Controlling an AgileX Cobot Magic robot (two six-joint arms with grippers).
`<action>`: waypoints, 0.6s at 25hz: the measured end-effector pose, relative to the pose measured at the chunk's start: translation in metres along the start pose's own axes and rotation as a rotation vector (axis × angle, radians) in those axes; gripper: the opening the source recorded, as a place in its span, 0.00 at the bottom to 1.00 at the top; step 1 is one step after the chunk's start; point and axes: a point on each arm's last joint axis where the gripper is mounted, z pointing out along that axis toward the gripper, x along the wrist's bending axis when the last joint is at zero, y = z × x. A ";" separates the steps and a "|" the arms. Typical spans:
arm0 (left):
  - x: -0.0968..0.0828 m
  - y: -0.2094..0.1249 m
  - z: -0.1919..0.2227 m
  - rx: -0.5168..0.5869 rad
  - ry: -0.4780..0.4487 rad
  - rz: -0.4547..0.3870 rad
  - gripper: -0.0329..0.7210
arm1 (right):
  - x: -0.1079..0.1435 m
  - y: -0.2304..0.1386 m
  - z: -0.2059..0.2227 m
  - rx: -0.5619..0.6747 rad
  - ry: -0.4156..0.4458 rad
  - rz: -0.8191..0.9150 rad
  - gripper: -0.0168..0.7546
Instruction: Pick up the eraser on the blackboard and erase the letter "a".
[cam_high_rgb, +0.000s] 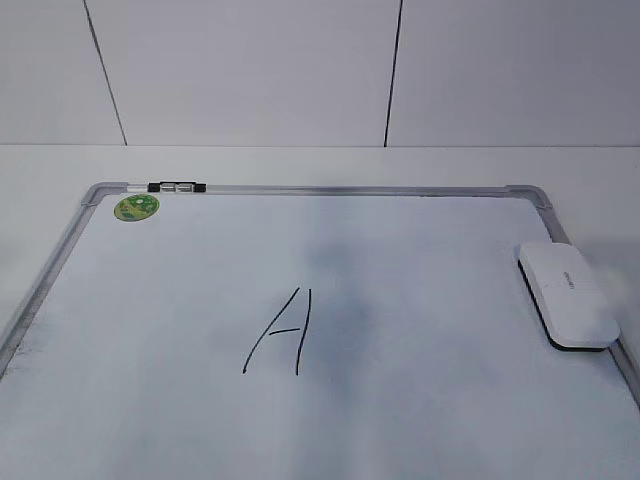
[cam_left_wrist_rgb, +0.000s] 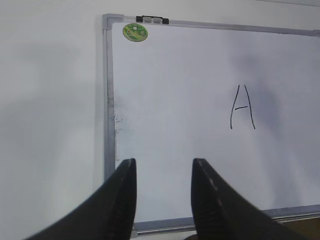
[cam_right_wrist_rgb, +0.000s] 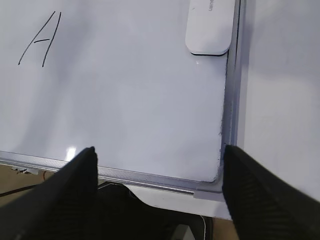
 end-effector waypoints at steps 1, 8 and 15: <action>0.002 -0.006 0.003 0.004 0.001 -0.002 0.42 | -0.001 -0.004 0.000 -0.006 0.001 0.000 0.79; 0.010 -0.041 0.014 -0.004 0.003 0.009 0.42 | -0.006 -0.036 0.002 -0.046 -0.006 -0.016 0.79; 0.017 -0.068 0.021 -0.069 0.003 0.072 0.42 | -0.017 -0.070 0.015 -0.070 -0.057 -0.057 0.79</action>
